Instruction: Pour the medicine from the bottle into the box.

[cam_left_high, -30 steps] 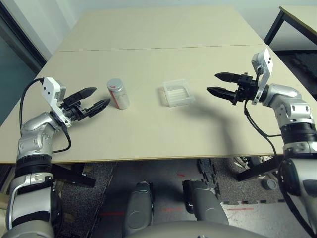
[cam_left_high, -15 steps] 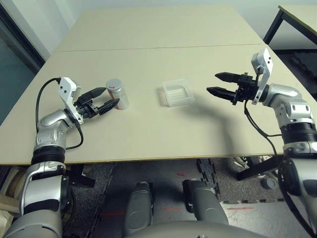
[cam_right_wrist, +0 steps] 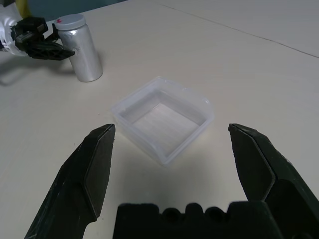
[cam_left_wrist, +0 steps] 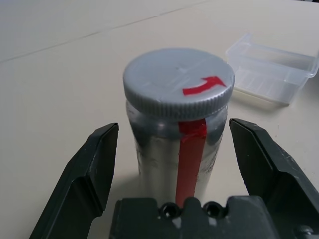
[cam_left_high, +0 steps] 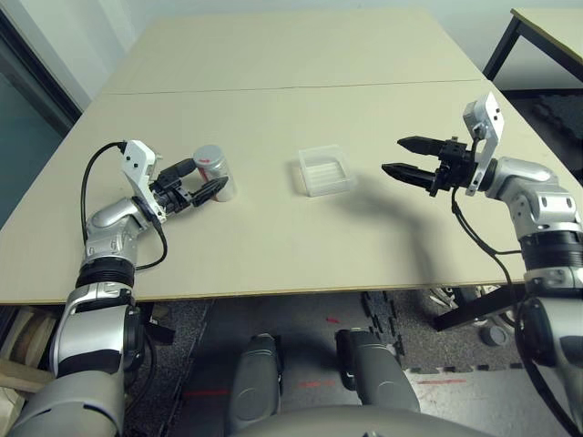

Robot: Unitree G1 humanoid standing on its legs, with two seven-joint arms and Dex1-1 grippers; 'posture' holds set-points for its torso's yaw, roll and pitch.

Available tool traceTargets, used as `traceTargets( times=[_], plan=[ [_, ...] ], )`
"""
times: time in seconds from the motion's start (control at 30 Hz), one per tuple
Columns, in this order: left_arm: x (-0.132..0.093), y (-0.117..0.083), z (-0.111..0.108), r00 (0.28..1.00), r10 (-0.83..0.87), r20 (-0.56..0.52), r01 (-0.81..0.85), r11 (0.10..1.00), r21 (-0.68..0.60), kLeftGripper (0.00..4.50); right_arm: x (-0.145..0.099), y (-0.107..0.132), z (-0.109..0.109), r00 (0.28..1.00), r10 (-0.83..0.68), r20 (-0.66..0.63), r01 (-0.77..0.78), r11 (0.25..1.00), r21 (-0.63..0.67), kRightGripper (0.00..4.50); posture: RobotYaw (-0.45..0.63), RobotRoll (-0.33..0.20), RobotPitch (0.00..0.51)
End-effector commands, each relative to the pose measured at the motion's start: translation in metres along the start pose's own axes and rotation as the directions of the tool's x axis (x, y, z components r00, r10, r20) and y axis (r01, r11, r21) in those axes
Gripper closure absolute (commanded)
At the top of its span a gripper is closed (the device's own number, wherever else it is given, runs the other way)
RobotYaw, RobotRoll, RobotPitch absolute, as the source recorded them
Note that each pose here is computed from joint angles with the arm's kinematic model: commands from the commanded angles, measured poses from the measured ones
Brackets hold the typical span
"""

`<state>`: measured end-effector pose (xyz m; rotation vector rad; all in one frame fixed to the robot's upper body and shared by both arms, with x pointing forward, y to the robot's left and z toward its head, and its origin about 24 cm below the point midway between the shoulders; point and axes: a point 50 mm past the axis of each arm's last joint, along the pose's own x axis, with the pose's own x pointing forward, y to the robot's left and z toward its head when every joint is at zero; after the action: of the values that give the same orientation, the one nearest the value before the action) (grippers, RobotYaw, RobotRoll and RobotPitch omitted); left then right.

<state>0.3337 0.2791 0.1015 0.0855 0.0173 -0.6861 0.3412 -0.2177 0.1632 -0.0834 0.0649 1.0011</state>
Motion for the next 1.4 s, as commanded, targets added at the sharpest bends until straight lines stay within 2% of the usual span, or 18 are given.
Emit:
traceTargets(
  times=[0.03,0.2,0.3,0.43,0.63,0.8,1.13,1.23,1.4],
  plan=[
    [0.006,-0.002,-0.003,1.000,-0.012,-0.024,0.012,1.000,0.008,0.04,-0.001,0.001,0.004,1.000,0.005,0.001,-0.005,1.000,-0.011,0.00,-0.16,0.000,0.119],
    [0.012,-0.003,-0.004,0.999,-0.014,-0.040,0.015,1.000,0.011,0.04,0.000,0.002,0.005,1.000,0.010,0.002,-0.010,1.000,-0.013,0.00,-0.17,0.000,0.113],
    [0.015,-0.004,-0.004,0.999,-0.026,-0.040,0.027,1.000,0.006,0.60,0.000,0.004,0.006,1.000,0.012,0.002,-0.012,1.000,-0.013,0.00,-0.17,0.000,0.109],
    [0.017,-0.004,-0.002,0.999,-0.035,-0.037,0.035,0.999,0.006,1.83,0.001,0.005,0.005,1.000,0.016,0.003,-0.016,1.000,-0.010,0.00,-0.17,0.000,0.106],
    [0.020,-0.006,0.002,0.994,-0.101,-0.034,0.101,0.995,-0.004,1.84,0.007,0.008,0.010,0.999,0.031,0.009,-0.031,1.000,0.005,0.00,-0.16,0.000,0.106],
    [0.025,-0.010,0.017,0.969,-0.244,-0.027,0.244,0.970,-0.002,1.84,0.025,0.014,0.022,0.999,0.045,-0.006,-0.045,0.999,0.021,0.00,-0.14,0.000,0.108],
    [0.040,-0.026,0.048,0.877,-0.479,-0.042,0.481,0.876,0.033,1.84,0.076,0.051,0.050,0.978,0.207,0.011,-0.207,0.978,0.012,0.00,-0.10,0.000,0.112],
    [0.044,-0.030,0.053,0.858,-0.511,-0.046,0.513,0.857,0.042,1.84,0.087,0.064,0.060,0.962,0.269,0.046,-0.271,0.962,0.045,0.00,-0.10,0.000,0.114],
    [0.050,-0.040,0.058,0.812,-0.581,-0.055,0.583,0.811,0.056,1.84,0.103,0.079,0.069,0.944,0.330,0.022,-0.331,0.943,0.029,0.00,-0.10,0.000,0.119]
  ],
)
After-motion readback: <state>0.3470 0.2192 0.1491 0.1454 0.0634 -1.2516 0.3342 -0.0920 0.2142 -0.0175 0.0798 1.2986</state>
